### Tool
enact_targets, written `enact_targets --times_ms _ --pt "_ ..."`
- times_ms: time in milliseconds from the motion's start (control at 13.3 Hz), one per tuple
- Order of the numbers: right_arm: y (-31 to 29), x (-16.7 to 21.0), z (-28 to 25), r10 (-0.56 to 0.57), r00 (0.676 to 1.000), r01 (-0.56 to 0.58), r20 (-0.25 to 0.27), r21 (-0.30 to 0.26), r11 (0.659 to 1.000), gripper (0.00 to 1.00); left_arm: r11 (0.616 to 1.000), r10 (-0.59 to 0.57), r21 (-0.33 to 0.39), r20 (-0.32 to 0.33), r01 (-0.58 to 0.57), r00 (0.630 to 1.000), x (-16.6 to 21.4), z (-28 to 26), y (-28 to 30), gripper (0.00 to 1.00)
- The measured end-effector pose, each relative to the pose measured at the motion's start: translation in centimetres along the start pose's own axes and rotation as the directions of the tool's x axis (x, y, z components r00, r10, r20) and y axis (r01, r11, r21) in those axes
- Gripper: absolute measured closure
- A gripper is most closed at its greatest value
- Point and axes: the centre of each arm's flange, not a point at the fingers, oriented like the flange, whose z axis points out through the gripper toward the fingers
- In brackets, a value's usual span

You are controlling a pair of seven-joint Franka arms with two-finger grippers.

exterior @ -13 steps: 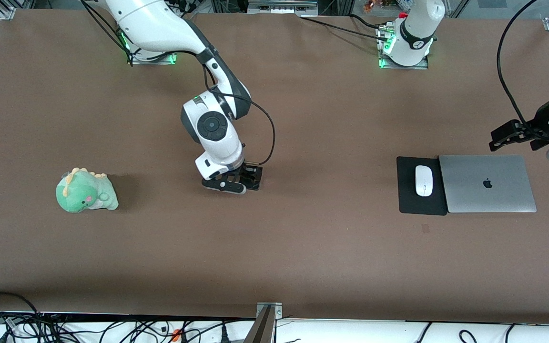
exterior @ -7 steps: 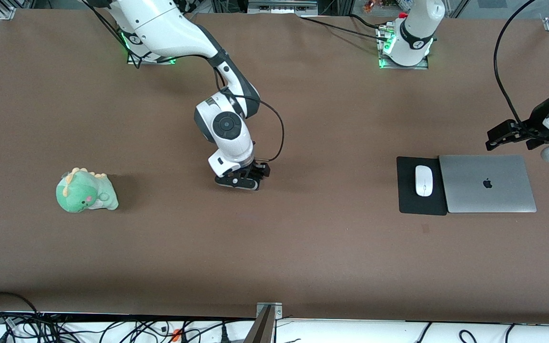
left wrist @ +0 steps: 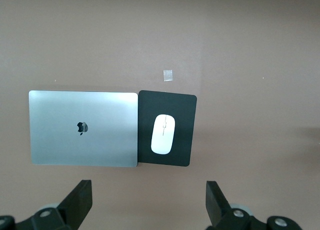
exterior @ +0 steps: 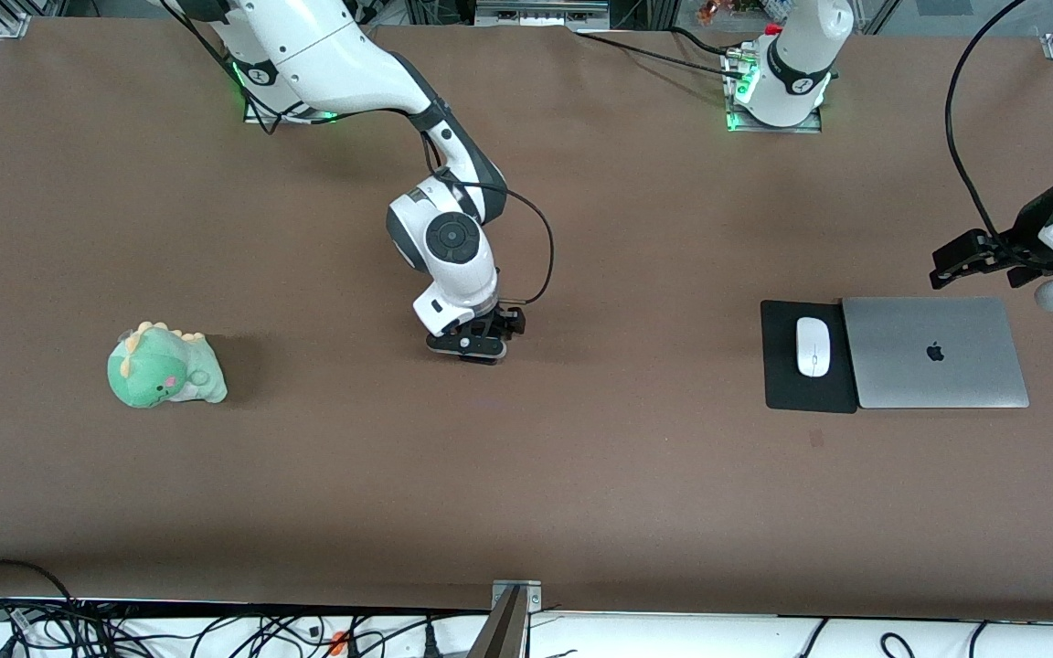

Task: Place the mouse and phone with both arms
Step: 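Lower the right gripper and close it on the black phone, then carry the phone with the right gripper toward the green plush toy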

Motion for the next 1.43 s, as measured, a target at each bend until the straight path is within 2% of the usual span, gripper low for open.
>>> enact_targets --times_ms 300,675,825,900,1050,1200,1425 --pt "0.4 0.3 0.1 -0.022 1.000 0.022 -0.018 -0.020 1.000 0.00 1.000 0.000 0.000 0.000 0.000 1.000 0.0 0.0 0.0 0.00" --pt "0.5 -0.2 1.5 -0.023 1.000 0.022 -0.005 -0.035 0.999 0.00 1.000 -0.003 0.000 0.000 0.003 1.000 0.0 0.0 -0.2 0.00" --pt "0.4 -0.1 1.5 -0.022 1.000 0.022 -0.009 -0.032 0.999 0.06 1.000 -0.003 0.000 0.000 0.003 1.000 0.0 0.0 -0.2 0.00" --pt "0.2 0.1 1.1 -0.022 1.000 0.022 -0.012 -0.029 0.999 0.18 1.000 -0.002 0.000 0.000 0.002 1.000 0.0 0.0 -0.1 0.00" --pt "0.9 0.9 0.9 -0.041 0.999 0.041 -0.015 -0.036 0.999 0.20 1.000 0.004 0.000 0.000 -0.004 1.000 0.0 0.0 0.3 0.00" --pt "2.8 2.7 0.3 -0.095 0.995 0.095 0.006 -0.063 0.993 0.20 1.000 0.011 0.000 0.000 -0.011 1.000 0.0 0.0 0.6 0.00" --pt "9.2 7.9 -3.4 -0.207 0.975 0.215 0.080 -0.103 0.971 0.20 1.000 0.024 -0.001 0.000 -0.024 1.000 -0.1 0.0 1.4 0.00"
